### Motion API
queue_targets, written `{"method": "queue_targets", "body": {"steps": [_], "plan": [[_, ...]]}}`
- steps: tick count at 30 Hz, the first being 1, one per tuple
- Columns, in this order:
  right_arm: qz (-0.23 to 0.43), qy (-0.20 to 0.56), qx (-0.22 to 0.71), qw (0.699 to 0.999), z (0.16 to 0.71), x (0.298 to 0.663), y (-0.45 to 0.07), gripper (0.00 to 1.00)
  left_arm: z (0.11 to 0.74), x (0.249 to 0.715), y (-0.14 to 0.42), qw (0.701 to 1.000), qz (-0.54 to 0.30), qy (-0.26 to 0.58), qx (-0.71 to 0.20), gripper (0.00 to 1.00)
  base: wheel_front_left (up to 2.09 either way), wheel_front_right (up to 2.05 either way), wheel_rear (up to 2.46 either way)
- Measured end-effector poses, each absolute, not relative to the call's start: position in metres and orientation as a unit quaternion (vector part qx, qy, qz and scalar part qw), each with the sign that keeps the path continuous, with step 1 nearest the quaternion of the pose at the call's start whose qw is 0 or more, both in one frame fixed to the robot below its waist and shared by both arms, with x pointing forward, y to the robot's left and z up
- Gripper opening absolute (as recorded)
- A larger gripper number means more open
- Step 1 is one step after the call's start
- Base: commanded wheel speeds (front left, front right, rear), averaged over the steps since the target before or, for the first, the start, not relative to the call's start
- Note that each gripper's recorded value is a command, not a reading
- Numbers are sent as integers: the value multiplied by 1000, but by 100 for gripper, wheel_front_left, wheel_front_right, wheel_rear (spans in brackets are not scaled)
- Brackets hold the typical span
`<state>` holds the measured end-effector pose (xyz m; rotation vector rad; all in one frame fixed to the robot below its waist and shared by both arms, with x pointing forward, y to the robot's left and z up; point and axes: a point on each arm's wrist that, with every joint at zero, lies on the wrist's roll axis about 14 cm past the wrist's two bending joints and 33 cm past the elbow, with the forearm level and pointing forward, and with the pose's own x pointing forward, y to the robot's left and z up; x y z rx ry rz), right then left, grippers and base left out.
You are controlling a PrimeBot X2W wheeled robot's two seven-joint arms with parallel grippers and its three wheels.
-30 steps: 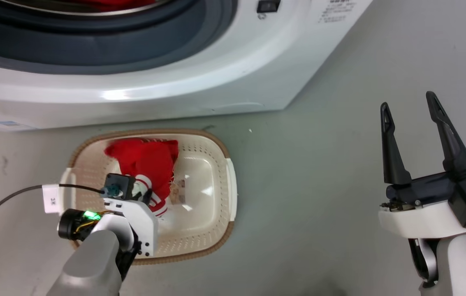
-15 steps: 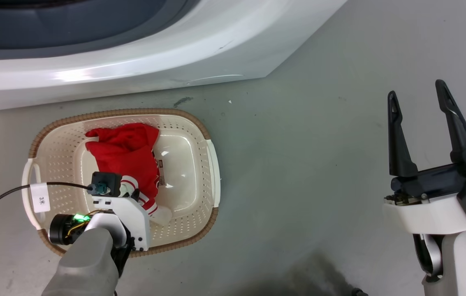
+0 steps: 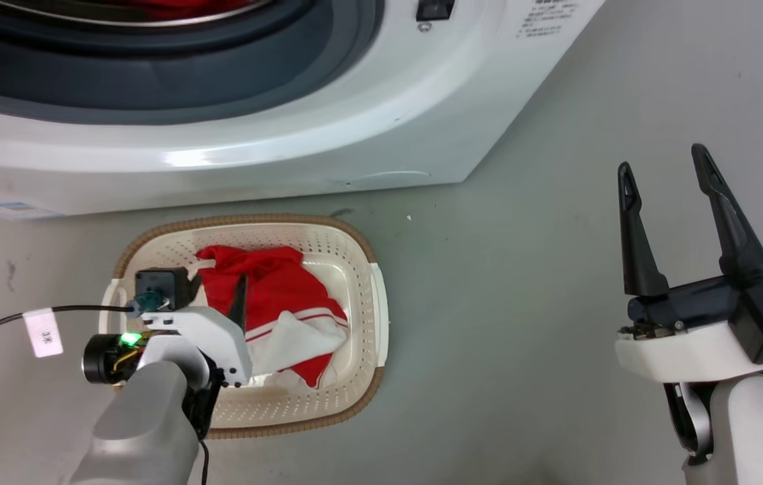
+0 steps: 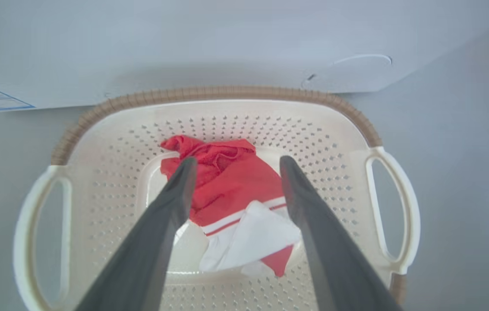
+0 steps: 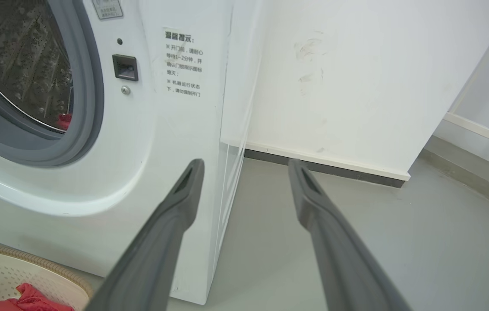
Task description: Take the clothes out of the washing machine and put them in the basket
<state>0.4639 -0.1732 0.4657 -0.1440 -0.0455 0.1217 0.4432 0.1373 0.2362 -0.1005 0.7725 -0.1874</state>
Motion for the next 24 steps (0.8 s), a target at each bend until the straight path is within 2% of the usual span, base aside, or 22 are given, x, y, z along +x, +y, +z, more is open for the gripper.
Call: {"method": "queue_targets", "body": {"steps": [10, 16, 20, 24], "plan": [[59, -47, -55, 996, 491, 450, -171, 100, 335, 483, 148, 974, -83, 206, -45, 100, 0, 0, 0], [57, -52, -54, 996, 497, 446, -172, 100, 380, 503, 141, 987, -97, 127, -34, 100, 0, 0, 0], [44, -42, -53, 997, 491, 445, -181, 100, 416, 537, 139, 992, -106, 60, -24, 100, 0, 0, 0], [38, -28, -54, 997, 480, 446, -187, 100, 430, 571, 136, 992, -118, 44, -15, 100, 0, 0, 0]]}}
